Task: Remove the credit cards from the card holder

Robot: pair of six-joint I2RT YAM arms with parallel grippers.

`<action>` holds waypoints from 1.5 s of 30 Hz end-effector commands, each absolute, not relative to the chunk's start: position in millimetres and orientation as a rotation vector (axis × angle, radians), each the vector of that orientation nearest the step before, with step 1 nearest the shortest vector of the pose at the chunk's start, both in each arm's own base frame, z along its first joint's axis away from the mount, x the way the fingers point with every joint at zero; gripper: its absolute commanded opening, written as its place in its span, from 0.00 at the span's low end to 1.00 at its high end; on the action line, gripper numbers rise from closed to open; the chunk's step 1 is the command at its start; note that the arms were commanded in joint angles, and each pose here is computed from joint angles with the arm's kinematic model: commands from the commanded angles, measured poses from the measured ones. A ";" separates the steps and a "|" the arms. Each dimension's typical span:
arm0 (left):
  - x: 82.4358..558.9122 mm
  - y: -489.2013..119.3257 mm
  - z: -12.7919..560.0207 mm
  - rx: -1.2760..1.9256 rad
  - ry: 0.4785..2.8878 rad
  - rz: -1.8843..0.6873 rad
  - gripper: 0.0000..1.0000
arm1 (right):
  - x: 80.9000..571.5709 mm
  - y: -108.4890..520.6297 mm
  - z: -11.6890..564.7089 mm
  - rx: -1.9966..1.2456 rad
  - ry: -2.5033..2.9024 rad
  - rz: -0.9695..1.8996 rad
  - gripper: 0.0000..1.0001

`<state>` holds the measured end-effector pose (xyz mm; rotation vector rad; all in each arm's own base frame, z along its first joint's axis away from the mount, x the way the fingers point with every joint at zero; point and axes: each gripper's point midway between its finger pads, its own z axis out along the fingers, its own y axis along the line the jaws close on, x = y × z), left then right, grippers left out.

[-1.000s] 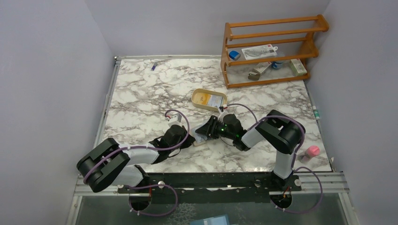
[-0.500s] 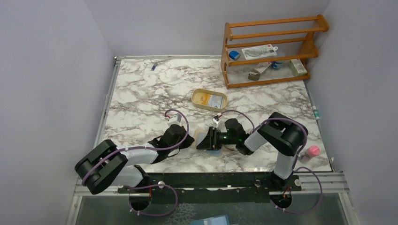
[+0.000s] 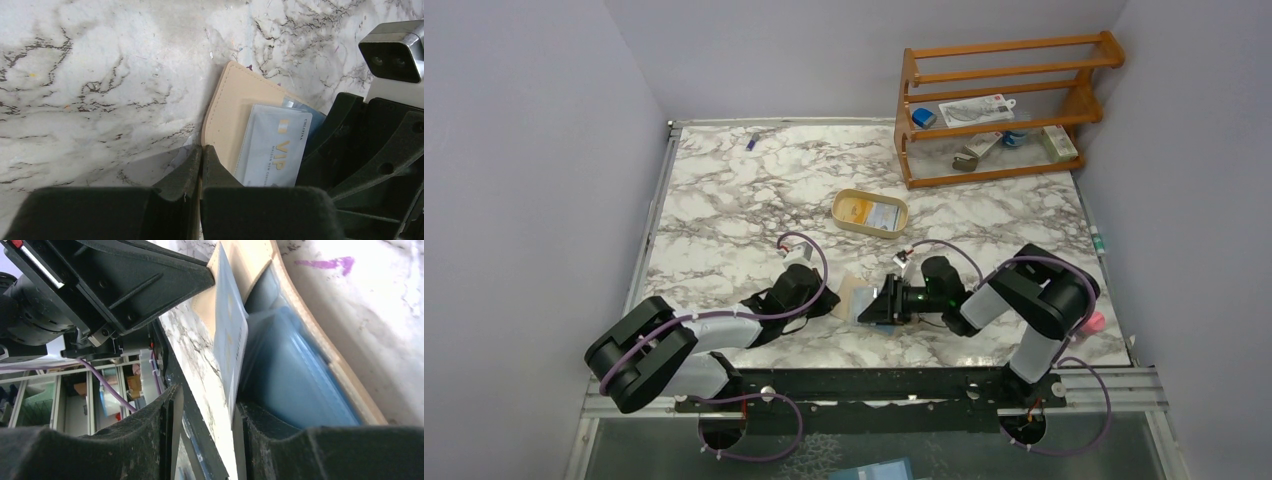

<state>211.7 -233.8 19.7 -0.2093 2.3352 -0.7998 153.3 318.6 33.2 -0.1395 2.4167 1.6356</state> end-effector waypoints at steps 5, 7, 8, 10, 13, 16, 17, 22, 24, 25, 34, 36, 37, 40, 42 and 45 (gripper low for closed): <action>189.5 -190.8 -25.9 -0.200 2.498 -0.543 0.00 | 127.8 287.6 6.2 -0.111 2.583 1.558 0.44; 188.9 -190.1 -26.2 -0.201 2.499 -0.541 0.00 | 128.5 282.0 5.2 -0.093 2.582 1.545 0.43; 188.6 -189.8 -26.4 -0.203 2.500 -0.541 0.00 | 129.0 279.6 4.9 -0.084 2.581 1.539 0.42; 188.5 -189.7 -26.2 -0.203 2.498 -0.542 0.00 | 130.4 277.1 5.1 -0.078 2.576 1.532 0.41; 188.5 -190.2 -26.6 -0.201 2.499 -0.544 0.00 | 135.7 279.0 5.7 -0.075 2.566 1.526 0.39; 188.8 -190.8 -26.2 -0.201 2.499 -0.546 0.00 | 143.5 284.1 6.2 -0.062 2.551 1.530 0.36; 189.0 -190.9 -25.9 -0.202 2.498 -0.548 0.00 | 145.9 285.8 6.6 -0.058 2.544 1.534 0.35; 187.9 -189.4 -25.5 -0.203 2.498 -0.543 0.00 | 155.4 291.9 5.5 -0.031 2.524 1.545 0.26; 187.7 -188.4 -25.2 -0.205 2.496 -0.542 0.00 | 157.4 293.1 5.1 -0.030 2.523 1.544 0.24; 187.2 -187.8 -25.7 -0.206 2.497 -0.539 0.00 | 157.8 293.1 4.7 -0.028 2.524 1.542 0.22; 186.4 -188.0 -27.7 -0.205 2.501 -0.541 0.00 | 156.7 288.8 3.3 -0.022 2.540 1.510 0.01; 186.2 -187.7 -28.3 -0.205 2.503 -0.540 0.00 | 155.8 286.0 4.3 -0.016 2.542 1.505 0.01; 186.2 -187.7 -28.2 -0.204 2.502 -0.540 0.00 | 154.4 283.9 4.3 -0.013 2.547 1.499 0.01; 185.7 -186.6 -28.2 -0.202 2.501 -0.537 0.00 | 152.3 273.8 3.5 0.007 2.569 1.438 0.01; 185.5 -185.8 -28.3 -0.207 2.501 -0.537 0.00 | 152.4 266.1 5.8 0.009 2.578 1.378 0.01; 185.7 -185.8 -28.5 -0.207 2.499 -0.538 0.00 | 148.1 253.6 3.7 0.042 2.610 1.296 0.01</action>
